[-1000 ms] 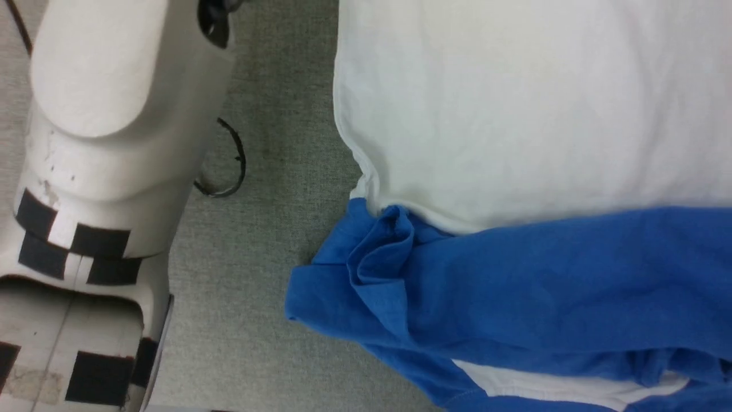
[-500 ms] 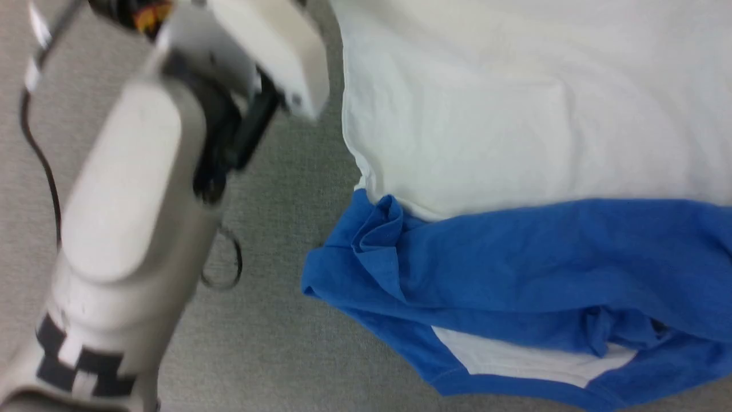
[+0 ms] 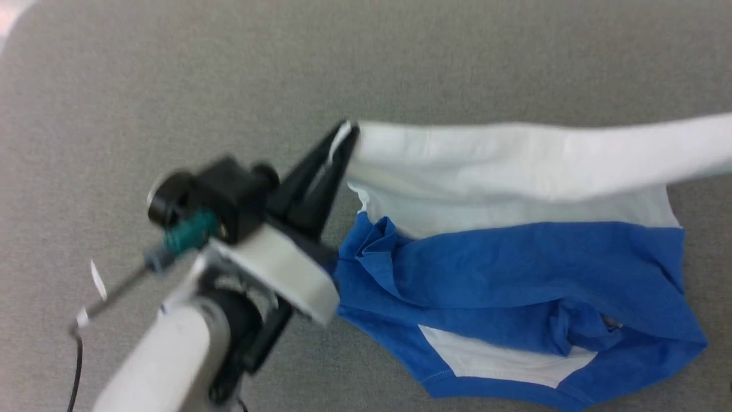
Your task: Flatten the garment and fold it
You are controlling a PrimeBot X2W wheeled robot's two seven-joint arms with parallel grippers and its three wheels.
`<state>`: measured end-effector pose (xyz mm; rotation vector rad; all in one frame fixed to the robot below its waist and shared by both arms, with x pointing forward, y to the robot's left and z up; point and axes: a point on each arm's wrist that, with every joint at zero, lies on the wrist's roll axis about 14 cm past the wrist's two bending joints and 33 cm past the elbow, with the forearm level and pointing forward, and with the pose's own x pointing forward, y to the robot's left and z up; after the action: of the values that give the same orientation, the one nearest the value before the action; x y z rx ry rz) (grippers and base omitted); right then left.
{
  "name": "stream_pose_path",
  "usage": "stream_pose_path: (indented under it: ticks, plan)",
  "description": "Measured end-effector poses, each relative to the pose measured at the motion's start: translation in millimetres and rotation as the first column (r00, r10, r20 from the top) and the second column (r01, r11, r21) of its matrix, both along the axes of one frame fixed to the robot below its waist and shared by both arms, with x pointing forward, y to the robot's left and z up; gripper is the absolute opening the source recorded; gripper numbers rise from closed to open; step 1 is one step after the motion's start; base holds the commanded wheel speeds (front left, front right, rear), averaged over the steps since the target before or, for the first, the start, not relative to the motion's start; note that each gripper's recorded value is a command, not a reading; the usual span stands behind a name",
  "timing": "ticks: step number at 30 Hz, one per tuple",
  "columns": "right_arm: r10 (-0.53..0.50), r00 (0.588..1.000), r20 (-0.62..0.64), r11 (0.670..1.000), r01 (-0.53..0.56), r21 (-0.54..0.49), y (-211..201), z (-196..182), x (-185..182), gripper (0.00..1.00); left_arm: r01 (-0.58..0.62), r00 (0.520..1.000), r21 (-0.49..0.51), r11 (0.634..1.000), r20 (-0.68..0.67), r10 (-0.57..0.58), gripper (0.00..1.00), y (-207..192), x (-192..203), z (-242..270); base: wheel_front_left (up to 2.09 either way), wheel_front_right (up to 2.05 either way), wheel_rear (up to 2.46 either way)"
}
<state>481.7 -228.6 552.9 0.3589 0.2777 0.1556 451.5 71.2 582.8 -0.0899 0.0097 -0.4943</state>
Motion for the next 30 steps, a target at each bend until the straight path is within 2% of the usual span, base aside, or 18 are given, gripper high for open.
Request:
stream_pose_path:
  ticks: [3, 6, 11, 14, 23, 30]
  plan:
    - [-0.016, 1.000, 0.008, 0.999, 0.016, 0.036, 1, 3, -21, 0.00, 0.005, 1.000, 0.020, 1.000, 0.020, -0.006, 0.00, -3, -24, -2, 0.00, 0.00, 0.00]
    - [-0.033, 0.999, -0.014, 0.998, 0.034, 0.061, 2, -4, -40, 0.00, 0.004, 1.000, 0.024, 1.000, -0.016, -0.004, 0.00, -5, -47, -17, 0.00, 0.00, 0.00]
    - [-0.064, 0.994, -0.087, 0.993, 0.073, 0.097, -3, -25, -72, 0.00, -0.015, 0.994, -0.016, 1.000, -0.109, 0.013, 0.00, -7, -77, -48, 0.00, 0.00, 0.00]
    - [-0.082, 0.984, -0.157, 0.988, 0.101, 0.118, -6, -44, -92, 0.00, -0.050, 0.985, -0.092, 0.995, -0.170, 0.034, 0.00, -9, -92, -62, 0.00, 0.00, 0.00]
    - [-0.092, 0.931, -0.353, 0.976, 0.154, 0.151, -9, -91, -146, 0.00, -0.130, 0.940, -0.139, 0.982, -0.332, 0.078, 0.00, -2, -122, -106, 0.00, 0.00, 0.00]
    - [-0.057, 0.878, -0.475, 0.974, 0.153, 0.165, 1, -119, -180, 0.00, -0.108, 0.884, -0.119, 0.987, -0.466, 0.041, 0.00, -9, -149, -139, 0.00, 0.00, 0.00]
